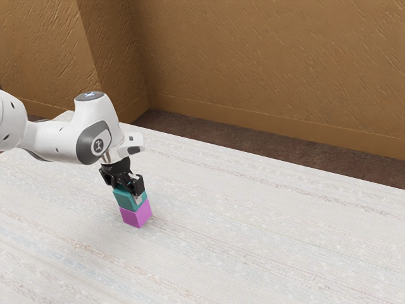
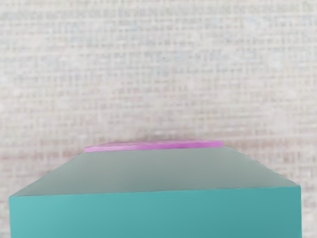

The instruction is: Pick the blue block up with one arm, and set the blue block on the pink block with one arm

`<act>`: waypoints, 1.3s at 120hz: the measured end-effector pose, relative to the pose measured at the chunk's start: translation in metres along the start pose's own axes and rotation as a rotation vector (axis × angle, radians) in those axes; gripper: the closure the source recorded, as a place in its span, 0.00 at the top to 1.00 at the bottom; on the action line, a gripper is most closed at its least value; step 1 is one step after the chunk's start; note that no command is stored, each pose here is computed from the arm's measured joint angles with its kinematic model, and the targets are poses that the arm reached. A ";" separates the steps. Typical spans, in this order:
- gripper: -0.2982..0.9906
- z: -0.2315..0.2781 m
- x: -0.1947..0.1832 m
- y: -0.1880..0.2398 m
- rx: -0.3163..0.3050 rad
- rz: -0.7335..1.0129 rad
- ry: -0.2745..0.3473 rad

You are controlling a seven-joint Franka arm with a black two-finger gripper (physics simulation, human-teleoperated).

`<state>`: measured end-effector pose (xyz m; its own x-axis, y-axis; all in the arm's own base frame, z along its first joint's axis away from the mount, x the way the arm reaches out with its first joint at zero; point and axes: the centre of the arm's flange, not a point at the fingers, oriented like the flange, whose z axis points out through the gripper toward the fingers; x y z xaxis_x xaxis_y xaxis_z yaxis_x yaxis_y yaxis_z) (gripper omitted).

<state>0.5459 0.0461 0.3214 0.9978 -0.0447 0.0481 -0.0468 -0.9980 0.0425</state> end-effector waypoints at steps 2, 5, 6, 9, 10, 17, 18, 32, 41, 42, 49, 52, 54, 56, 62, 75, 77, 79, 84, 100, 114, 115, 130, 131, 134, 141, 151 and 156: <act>0.56 0.000 0.000 0.000 0.000 0.000 0.000; 0.56 0.000 0.000 0.000 0.000 0.001 0.000; 0.56 0.000 0.000 0.000 -0.001 0.001 0.000; 0.56 0.000 0.000 0.001 -0.001 0.002 0.000; 0.56 0.000 0.000 0.001 -0.001 0.002 0.000; 0.56 0.000 0.000 0.002 -0.001 0.005 0.000; 0.56 0.000 0.000 0.002 -0.001 0.006 0.000; 0.57 0.000 0.000 0.004 -0.002 0.010 0.000; 0.58 0.000 0.000 0.003 -0.003 0.010 -0.002; 0.58 0.000 0.000 0.003 -0.003 0.010 -0.002; 0.58 0.000 0.000 0.003 -0.003 0.010 -0.003; 0.58 0.000 0.000 0.003 -0.003 0.010 -0.003; 0.58 0.000 0.000 0.003 -0.003 0.010 -0.003; 0.58 0.000 0.000 0.003 -0.003 0.011 -0.003; 0.59 0.001 0.000 0.003 -0.003 0.012 -0.003; 0.65 0.001 0.000 0.004 -0.004 0.015 -0.003; 0.65 0.000 0.000 0.004 -0.004 0.015 -0.003; 0.66 0.000 0.000 0.004 -0.004 0.016 -0.003; 0.68 0.000 0.000 0.004 -0.004 0.017 -0.002; 0.71 -0.004 0.000 0.004 -0.004 0.018 0.004; 0.73 -0.009 0.001 0.007 -0.004 0.023 0.014; 0.73 -0.009 0.001 0.007 -0.004 0.024 0.014; 0.74 -0.012 0.001 0.003 -0.004 0.017 0.021; 0.74 -0.013 0.001 0.003 -0.003 0.017 0.022; 0.74 -0.015 0.001 0.003 -0.003 0.017 0.025; 0.74 -0.019 0.001 0.004 -0.004 0.018 0.033; 0.74 -0.024 0.001 0.004 -0.004 0.020 0.041; 0.74 -0.025 0.001 0.003 -0.003 0.018 0.044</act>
<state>0.5458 0.0441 0.3466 0.9939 -0.0603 0.0927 -0.0646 -0.9969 0.0443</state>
